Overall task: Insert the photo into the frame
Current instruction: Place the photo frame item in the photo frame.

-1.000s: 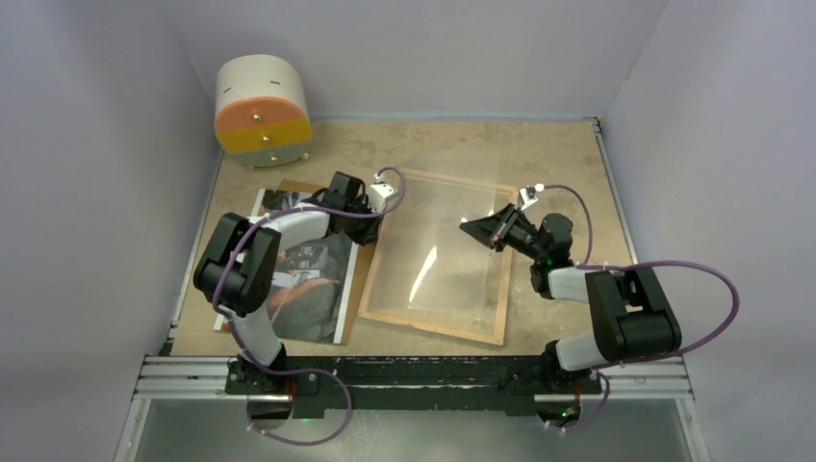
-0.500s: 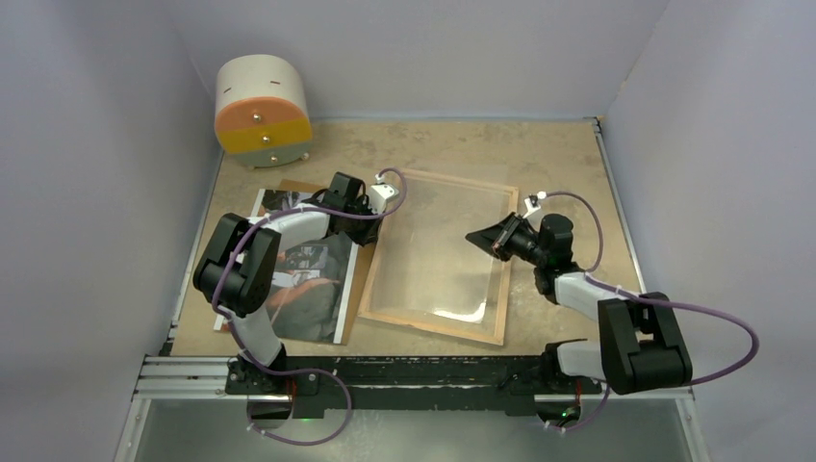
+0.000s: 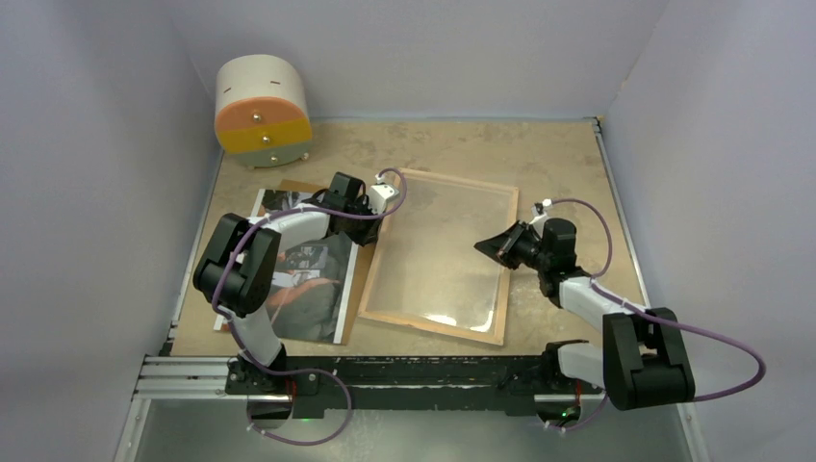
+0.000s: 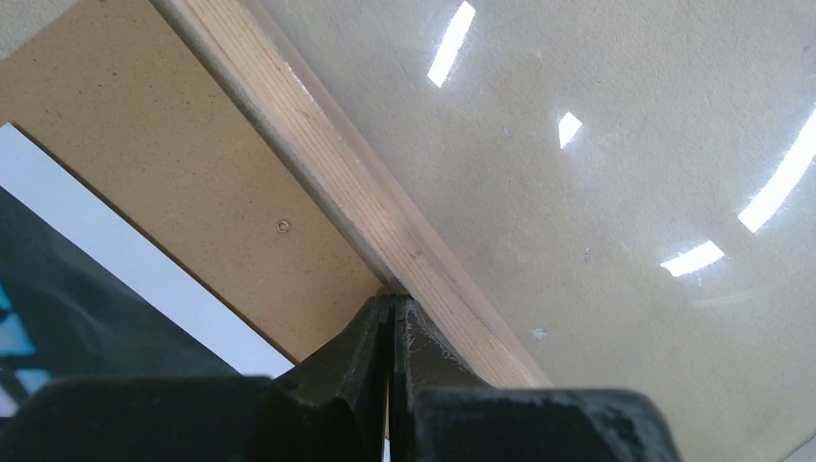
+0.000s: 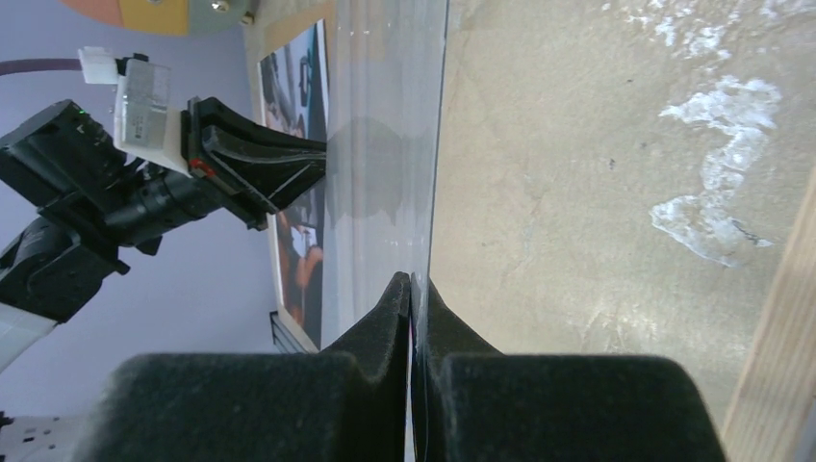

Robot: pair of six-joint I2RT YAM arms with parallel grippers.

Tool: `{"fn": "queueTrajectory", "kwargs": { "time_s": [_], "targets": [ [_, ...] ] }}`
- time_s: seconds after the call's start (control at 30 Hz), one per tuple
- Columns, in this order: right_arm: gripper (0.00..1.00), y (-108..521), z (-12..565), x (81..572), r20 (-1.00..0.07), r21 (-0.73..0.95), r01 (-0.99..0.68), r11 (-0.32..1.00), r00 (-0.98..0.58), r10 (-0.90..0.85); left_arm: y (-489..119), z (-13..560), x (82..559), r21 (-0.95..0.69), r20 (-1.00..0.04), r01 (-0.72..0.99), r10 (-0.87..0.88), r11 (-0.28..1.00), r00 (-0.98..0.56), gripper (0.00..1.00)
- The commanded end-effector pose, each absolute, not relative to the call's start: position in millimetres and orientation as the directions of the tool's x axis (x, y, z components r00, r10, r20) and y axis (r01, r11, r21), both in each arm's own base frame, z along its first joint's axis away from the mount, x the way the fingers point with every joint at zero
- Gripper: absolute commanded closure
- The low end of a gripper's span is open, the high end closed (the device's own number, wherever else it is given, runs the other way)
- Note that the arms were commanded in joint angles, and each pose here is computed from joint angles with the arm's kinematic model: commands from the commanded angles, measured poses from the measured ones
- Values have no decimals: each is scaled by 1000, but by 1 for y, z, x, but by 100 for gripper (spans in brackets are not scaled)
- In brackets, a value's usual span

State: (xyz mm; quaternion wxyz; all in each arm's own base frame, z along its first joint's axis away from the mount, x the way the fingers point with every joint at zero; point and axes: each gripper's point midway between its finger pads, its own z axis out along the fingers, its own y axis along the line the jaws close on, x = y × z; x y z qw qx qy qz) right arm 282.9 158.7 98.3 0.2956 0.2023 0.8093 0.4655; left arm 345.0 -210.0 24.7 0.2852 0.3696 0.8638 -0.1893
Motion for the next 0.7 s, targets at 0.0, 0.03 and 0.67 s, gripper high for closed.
{"fn": "queueTrajectory", "kwargs": {
  "time_s": [0.0, 0.03, 0.67],
  "targets": [
    [100, 153, 92, 283, -334, 846, 43, 532, -736, 589, -214, 19, 327, -154, -600, 762, 553, 629, -578, 100],
    [100, 153, 91, 284, -334, 845, 42, 533, -737, 587, -214, 19, 327, -154, -601, 762, 552, 629, -578, 100],
    [100, 158, 111, 291, -398, 860, -78, 504, -719, 569, -215, 16, 327, -159, -596, 761, 553, 629, -582, 100]
  ]
}}
